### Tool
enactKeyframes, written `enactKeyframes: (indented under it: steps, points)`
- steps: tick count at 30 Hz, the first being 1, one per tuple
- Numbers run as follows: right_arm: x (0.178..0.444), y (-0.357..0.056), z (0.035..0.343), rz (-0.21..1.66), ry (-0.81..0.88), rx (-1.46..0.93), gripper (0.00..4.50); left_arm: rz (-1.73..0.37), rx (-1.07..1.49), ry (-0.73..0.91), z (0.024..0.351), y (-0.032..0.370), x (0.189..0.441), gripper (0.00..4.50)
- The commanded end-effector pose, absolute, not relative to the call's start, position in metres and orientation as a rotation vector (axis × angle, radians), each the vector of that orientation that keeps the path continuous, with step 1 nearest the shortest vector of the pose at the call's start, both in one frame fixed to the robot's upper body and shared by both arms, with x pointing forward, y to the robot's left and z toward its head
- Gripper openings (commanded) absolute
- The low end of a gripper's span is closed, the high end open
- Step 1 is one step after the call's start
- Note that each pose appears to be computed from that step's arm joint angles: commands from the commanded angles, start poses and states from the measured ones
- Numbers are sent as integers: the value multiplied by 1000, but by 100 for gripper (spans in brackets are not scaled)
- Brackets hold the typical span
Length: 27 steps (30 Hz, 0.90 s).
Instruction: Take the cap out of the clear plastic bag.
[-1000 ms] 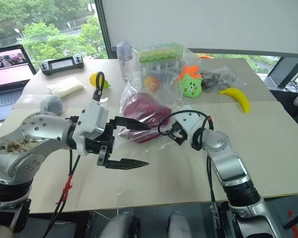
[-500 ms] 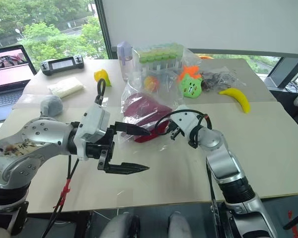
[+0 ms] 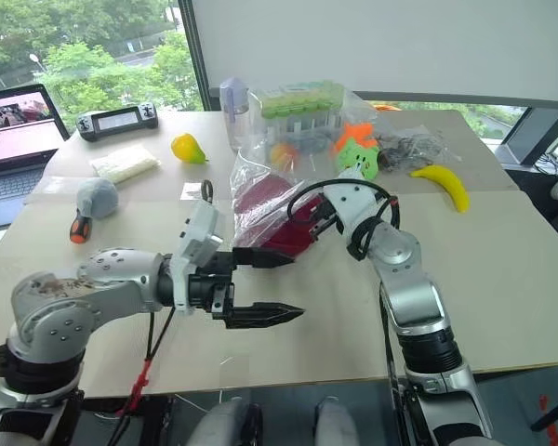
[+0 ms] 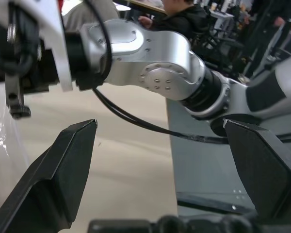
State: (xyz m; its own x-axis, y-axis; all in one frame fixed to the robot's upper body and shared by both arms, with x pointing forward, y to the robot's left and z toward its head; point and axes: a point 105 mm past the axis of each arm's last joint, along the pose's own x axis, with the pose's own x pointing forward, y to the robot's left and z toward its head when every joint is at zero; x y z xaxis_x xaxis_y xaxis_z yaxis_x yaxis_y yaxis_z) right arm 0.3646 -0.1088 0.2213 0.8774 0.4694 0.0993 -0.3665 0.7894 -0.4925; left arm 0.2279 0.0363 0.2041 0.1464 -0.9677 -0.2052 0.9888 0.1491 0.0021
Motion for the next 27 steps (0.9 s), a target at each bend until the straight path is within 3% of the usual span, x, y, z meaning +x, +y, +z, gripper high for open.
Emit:
enactKeyframes:
  steps: [1,5,11,18,21,27]
  points:
    - [352,-100,268,444,-362,-413,3,-1302,337,96,192,34,250,450]
    - [346,-88,282,482,-386,-363,3,-1286,467,4,171,28,256,450]
    - [341,-80,277,526,-342,-331,3,-1169,600,-166,154,30,264,450]
    - [340,-79,238,546,-190,-373,3,-1050,494,-398,204,25,258,450]
    - [338,-79,229,553,-163,-373,3,-983,561,-475,217,29,258,450]
    - [340,-85,218,536,-124,-378,3,-988,759,-425,191,29,258,450]
